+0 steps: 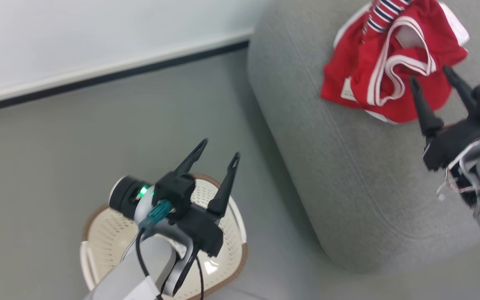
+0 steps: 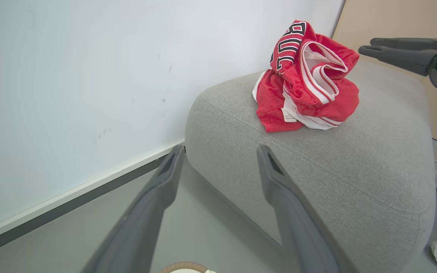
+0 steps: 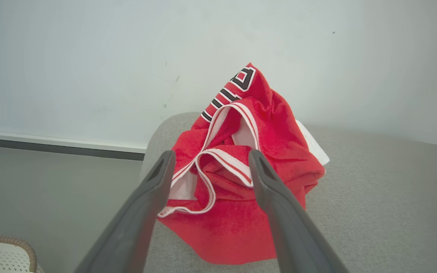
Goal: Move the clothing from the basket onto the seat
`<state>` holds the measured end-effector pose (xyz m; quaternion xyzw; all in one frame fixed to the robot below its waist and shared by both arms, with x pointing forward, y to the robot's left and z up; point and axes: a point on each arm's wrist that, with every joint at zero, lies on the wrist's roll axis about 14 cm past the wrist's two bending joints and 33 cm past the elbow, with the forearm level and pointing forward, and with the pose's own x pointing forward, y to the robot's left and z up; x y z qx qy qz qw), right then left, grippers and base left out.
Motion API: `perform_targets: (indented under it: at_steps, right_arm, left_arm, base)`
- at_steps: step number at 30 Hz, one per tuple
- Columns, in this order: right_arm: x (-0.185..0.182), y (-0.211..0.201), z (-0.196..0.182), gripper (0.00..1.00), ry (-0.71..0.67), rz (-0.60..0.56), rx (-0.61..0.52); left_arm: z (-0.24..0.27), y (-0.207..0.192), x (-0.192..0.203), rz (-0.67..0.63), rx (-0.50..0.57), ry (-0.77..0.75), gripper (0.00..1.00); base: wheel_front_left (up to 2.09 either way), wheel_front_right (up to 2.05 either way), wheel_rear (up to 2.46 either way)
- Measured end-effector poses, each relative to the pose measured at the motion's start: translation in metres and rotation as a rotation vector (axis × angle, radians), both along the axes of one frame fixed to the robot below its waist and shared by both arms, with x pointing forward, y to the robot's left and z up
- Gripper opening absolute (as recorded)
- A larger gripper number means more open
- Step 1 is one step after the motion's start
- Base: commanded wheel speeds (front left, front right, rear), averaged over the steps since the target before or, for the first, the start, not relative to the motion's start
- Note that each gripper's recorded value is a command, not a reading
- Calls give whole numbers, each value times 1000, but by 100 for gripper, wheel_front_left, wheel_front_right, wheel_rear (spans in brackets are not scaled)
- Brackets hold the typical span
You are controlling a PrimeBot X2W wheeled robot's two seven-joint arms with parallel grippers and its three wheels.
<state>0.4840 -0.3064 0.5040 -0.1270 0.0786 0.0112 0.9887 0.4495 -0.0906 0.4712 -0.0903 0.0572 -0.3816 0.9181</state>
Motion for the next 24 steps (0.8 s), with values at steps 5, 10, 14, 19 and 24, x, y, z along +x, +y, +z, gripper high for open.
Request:
perform_targets:
  at_steps: [5, 10, 14, 19, 24]
  right_arm:
    - [-8, 33, -3, 100, -16, 76, 46]
    - [-18, 71, -3, 100, -37, 161, 96]
    - [-31, 96, -5, 100, -47, 207, 130]
    - [-54, 131, 0, 100, -90, 234, 204]
    - [-74, 152, 10, 100, -137, 244, 232]
  left_arm:
    - [-9, 40, -4, 114, 40, 26, 100]
    - [-14, 86, -13, 232, 73, 39, 100]
    - [-13, 126, -22, 347, 66, 55, 100]
    - [-19, 193, -49, 532, 81, 79, 100]
    - [-23, 242, -80, 673, 83, 91, 100]
  base:
    - [0, 0, 0]
    - [0, 0, 0]
    - [0, 0, 0]
    - [0, 0, 0]
    - [0, 0, 0]
